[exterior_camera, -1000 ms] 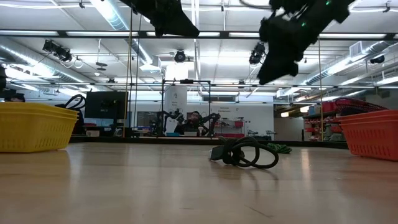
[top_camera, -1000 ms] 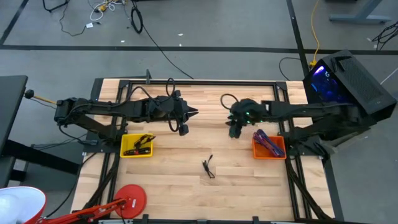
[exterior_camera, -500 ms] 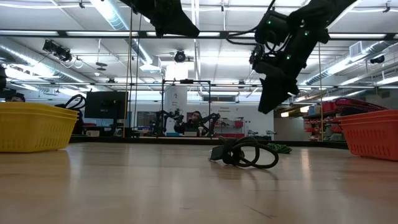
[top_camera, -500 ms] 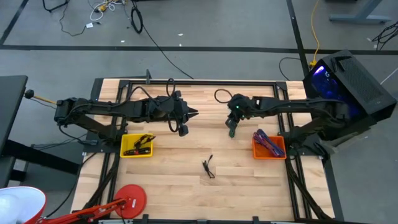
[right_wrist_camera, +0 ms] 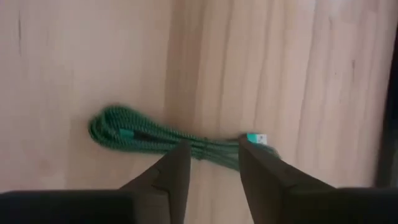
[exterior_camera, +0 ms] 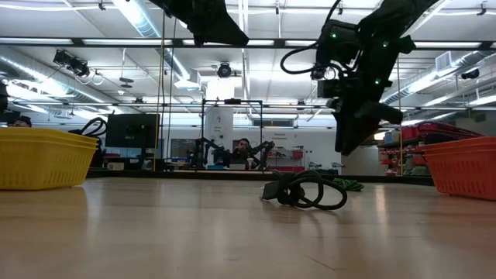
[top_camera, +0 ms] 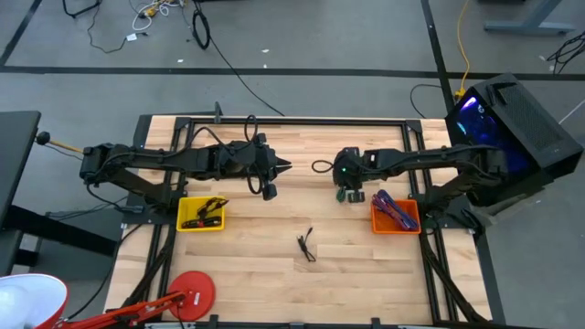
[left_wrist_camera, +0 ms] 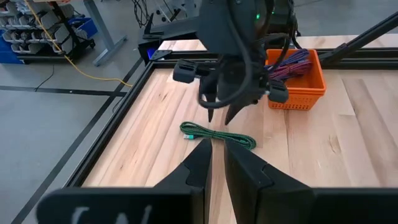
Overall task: Pick & Place USB Port
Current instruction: Put the green USB cable into the orange bin
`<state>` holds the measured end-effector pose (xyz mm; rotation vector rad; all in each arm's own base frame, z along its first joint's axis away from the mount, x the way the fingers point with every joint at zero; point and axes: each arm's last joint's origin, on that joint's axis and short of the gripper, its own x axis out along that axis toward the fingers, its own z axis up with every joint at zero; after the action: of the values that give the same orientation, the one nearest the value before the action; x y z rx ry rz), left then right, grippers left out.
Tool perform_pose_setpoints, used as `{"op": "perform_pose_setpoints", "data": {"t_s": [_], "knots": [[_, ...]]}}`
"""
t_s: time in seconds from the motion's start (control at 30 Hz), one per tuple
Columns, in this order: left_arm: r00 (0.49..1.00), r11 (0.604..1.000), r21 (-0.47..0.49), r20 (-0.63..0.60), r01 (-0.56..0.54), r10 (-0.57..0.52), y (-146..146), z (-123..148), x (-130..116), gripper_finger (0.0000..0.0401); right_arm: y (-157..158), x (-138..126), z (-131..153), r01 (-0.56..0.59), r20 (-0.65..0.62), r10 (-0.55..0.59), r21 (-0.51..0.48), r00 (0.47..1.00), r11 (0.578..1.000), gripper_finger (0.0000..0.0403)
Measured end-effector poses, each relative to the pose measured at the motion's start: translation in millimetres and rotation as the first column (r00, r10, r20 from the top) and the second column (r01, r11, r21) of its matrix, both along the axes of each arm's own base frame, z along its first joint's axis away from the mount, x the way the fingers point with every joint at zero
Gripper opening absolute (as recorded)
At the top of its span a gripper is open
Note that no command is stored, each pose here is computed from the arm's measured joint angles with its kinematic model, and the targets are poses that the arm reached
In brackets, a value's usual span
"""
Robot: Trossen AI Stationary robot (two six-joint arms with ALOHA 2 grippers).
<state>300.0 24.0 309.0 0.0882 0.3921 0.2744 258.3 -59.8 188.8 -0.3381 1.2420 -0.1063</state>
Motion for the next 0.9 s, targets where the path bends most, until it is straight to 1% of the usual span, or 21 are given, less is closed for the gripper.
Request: {"op": "perform_pose_setpoints", "data": {"t_s": [0.1,0.2,0.3,0.4,0.6,0.7,0.77,0.9], "knots": [[1.000,1.000,0.000,0.000,0.000,0.000,0.0,0.0,0.0,0.0048,8.6,1.6,0.2,-0.141,-0.045,0.139,-0.066,0.989,0.988,0.0132],[1.000,1.000,0.000,0.000,0.000,0.000,0.0,0.0,0.0,0.0048,17.9,2.4,0.3,-0.253,-0.107,0.239,-0.138,0.965,0.958,0.0130],[1.000,1.000,0.000,0.000,0.000,0.000,0.0,0.0,0.0,0.0048,29.2,2.9,-0.1,-0.339,-0.142,0.319,-0.154,0.937,0.928,0.0131],[1.000,1.000,-0.001,0.001,-0.001,0.001,0.2,0.0,0.0,0.0048,41.8,3.6,-0.2,-0.400,-0.155,0.377,-0.157,0.913,0.903,0.0132],[1.000,1.000,0.000,0.002,-0.001,0.001,0.3,0.1,0.0,0.0048,60.3,4.3,-4.5,-0.452,-0.182,0.424,-0.154,0.887,0.879,0.0132],[1.000,1.000,0.000,0.002,-0.001,0.001,0.3,0.1,0.0,0.0048,63.6,6.5,-14.1,-0.439,-0.212,0.407,-0.134,0.888,0.888,0.0132],[1.000,1.000,0.000,0.002,-0.001,0.001,0.3,0.1,0.0,0.0048,65.2,7.7,-23.8,-0.441,-0.255,0.404,-0.112,0.879,0.890,0.0132],[1.000,1.000,-0.001,0.002,-0.002,0.002,0.5,0.2,0.0,0.0048,67.1,10.5,-36.5,-0.443,-0.312,0.388,-0.124,0.867,0.888,0.0133]]}}
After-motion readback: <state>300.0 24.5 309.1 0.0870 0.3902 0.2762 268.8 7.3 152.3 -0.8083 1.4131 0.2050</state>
